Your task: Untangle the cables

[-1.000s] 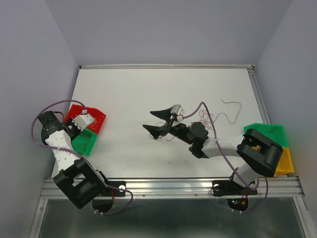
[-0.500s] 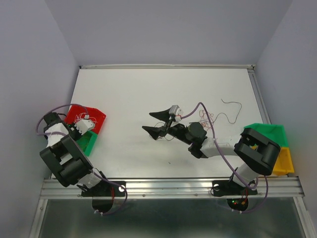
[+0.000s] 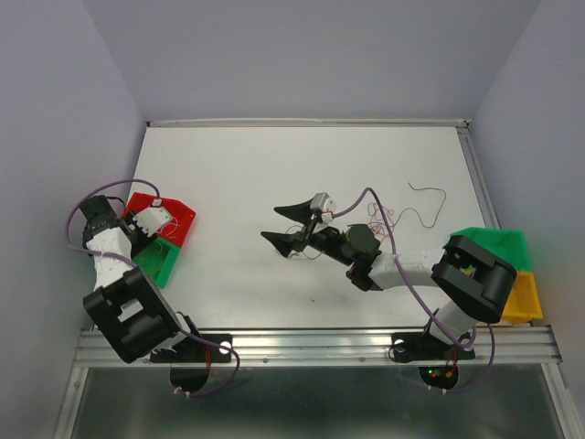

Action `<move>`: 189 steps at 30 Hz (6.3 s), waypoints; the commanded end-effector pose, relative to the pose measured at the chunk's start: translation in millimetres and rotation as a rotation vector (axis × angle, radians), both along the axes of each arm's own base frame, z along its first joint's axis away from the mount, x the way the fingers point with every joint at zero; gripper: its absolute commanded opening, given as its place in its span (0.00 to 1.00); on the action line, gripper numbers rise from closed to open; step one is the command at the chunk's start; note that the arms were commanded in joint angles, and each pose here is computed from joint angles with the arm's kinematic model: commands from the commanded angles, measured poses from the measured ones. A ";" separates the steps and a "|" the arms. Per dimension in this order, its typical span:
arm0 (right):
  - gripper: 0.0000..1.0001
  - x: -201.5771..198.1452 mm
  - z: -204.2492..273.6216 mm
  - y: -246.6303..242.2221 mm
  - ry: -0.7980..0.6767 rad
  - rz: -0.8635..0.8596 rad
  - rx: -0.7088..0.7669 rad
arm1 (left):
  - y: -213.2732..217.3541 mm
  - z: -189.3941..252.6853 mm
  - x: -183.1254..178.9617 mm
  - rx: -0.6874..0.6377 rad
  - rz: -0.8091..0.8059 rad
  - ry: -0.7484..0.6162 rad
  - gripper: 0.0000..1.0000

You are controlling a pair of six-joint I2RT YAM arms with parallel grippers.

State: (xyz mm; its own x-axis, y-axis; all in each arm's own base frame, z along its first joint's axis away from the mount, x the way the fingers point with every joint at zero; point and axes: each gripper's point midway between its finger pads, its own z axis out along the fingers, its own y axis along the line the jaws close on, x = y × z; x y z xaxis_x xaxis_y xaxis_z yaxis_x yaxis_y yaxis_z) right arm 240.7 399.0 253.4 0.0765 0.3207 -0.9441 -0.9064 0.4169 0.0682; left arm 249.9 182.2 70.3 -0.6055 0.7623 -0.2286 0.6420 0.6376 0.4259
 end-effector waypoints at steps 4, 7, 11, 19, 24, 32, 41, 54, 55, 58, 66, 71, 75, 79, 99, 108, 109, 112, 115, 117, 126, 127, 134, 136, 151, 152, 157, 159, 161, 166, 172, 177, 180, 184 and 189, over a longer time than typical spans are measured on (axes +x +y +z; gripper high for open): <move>0.75 15.2 27.9 3.5 0.002 -0.053 0.025 | -0.8 71.4 -5.3 0.071 0.005 -0.087 0.63; 0.75 25.2 23.9 1.7 0.053 -0.104 -0.014 | -6.1 81.7 -17.8 0.095 -0.015 -0.072 0.70; 0.76 35.8 15.2 -3.2 0.134 -0.164 -0.098 | -14.6 89.3 -26.7 0.105 -0.058 -0.062 0.76; 0.95 44.1 -64.6 -46.9 0.363 -0.363 -0.477 | -64.3 161.2 21.5 -0.137 -0.132 -0.414 0.99; 0.99 45.6 -95.4 -63.0 0.393 -0.399 -0.583 | -116.9 194.5 56.4 -0.403 -0.212 -0.525 0.99; 1.00 48.4 -147.6 -52.6 0.457 -0.359 -0.759 | -247.2 222.1 120.9 -0.657 -0.262 -0.668 0.99; 0.85 68.6 -193.4 -37.1 0.532 -0.344 -0.861 | -298.2 286.7 181.6 -1.116 -0.149 -0.812 0.99; 0.01 76.7 -193.4 -93.6 0.632 -0.649 -0.870 | -317.8 230.1 146.9 -1.100 -0.145 -0.816 0.99; 0.01 86.2 -180.6 -109.4 0.611 -0.765 -0.828 | -327.1 229.0 142.8 -1.105 -0.160 -0.807 0.99; 0.01 90.5 -138.6 -145.6 0.608 -0.978 -0.630 | -338.3 222.3 138.8 -1.083 -0.185 -0.800 0.99; 0.00 79.8 -71.5 -257.2 0.536 -1.564 -0.075 | -350.9 212.0 137.4 -1.056 -0.207 -0.775 0.99; 0.00 75.8 -57.3 -314.9 0.753 -1.636 0.174 | -353.5 212.6 133.3 -1.057 -0.221 -0.767 0.99; 0.01 68.9 -56.9 -379.4 0.789 -1.777 0.246 | -356.5 212.8 130.2 -1.066 -0.228 -0.758 0.99; 0.01 57.5 -64.2 -436.9 0.808 -1.954 0.211 | -360.2 212.3 127.9 -1.068 -0.239 -0.750 0.99; 0.01 -38.4 -91.9 -563.7 0.786 -2.643 0.503 | -366.6 200.2 128.7 -1.050 -0.232 -0.715 0.99; 0.04 -0.6 -111.7 -583.6 0.955 -2.474 0.633 | -365.9 191.4 136.1 -1.025 -0.215 -0.703 0.99; 0.04 5.3 -113.0 -584.6 0.970 -2.453 0.637 | -366.3 189.7 137.0 -1.025 -0.212 -0.698 0.99; 0.03 26.5 -115.6 -591.7 1.032 -2.374 0.696 | -366.5 187.6 139.2 -1.019 -0.211 -0.694 0.99; 0.03 33.0 -113.0 -591.4 1.044 -2.324 0.741 | -366.5 186.6 139.4 -1.015 -0.210 -0.689 0.99; 0.03 35.5 -110.5 -593.2 1.047 -2.298 0.750 | -366.4 187.0 139.5 -1.014 -0.212 -0.691 0.99; 0.04 9.4 -142.6 -607.5 1.119 -2.355 0.880 | -366.9 186.7 137.7 -1.016 -0.215 -0.684 0.99; 0.11 6.0 -144.4 -608.9 1.118 -2.361 0.897 | -367.0 186.0 137.5 -1.014 -0.218 -0.683 0.99; 0.67 1.0 -144.8 -609.8 1.112 -2.373 0.894 | -368.1 185.9 137.5 -1.016 -0.222 -0.678 0.99; 0.67 2.1 -151.9 -609.0 1.137 -2.377 0.887 | -368.5 185.0 137.5 -1.015 -0.221 -0.676 0.99; 0.62 56.5 -186.6 -601.3 1.358 -2.205 0.772 | -370.4 181.9 138.5 -1.015 -0.225 -0.660 0.99; 0.62 64.0 -185.1 -600.6 1.346 -2.180 0.777 | -370.4 181.9 138.5 -1.014 -0.226 -0.661 0.99; 0.62 81.2 -186.5 -591.5 1.333 -2.159 0.731 | -371.5 181.4 138.6 -1.013 -0.231 -0.658 0.99; 0.62 93.2 -187.4 -584.5 1.329 -2.139 0.712 | -371.5 180.8 138.8 -1.012 -0.232 -0.657 0.99; 0.62 104.2 -186.9 -579.2 1.324 -2.120 0.696 | -371.5 180.2 139.1 -1.009 -0.233 -0.657 0.99; 0.62 130.2 -180.3 -572.4 1.289 -2.099 0.657 | -371.5 179.7 139.8 -1.006 -0.235 -0.658 0.99; 0.62 161.9 -183.7 -559.9 1.301 -2.039 0.620 | -372.1 175.9 142.1 -0.999 -0.234 -0.649 0.99; 0.63 201.4 -171.4 -536.8 1.238 -1.995 0.552 | -370.5 175.4 144.5 -0.989 -0.228 -0.656 0.99; 0.64 220.7 -170.2 -527.9 1.248 -1.943 0.517 | -368.9 176.4 144.2 -0.985 -0.224 -0.664 0.99; 0.73 222.0 -158.8 -522.8 1.179 -1.973 0.443 | -369.2 177.0 143.3 -0.988 -0.226 -0.663 0.99; 0.88 201.2 -122.2 -528.3 1.054 -2.036 0.410 | -369.5 179.0 141.5 -0.991 -0.231 -0.665 0.99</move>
State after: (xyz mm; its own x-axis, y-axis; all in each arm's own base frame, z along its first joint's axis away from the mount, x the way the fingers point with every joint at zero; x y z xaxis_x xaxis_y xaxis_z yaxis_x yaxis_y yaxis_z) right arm 446.8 -111.4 73.5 0.0400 0.7030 -0.7100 0.9190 0.2530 0.3023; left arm 388.6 -182.3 210.4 -0.1297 0.1782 -0.9754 0.6233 0.7797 0.0596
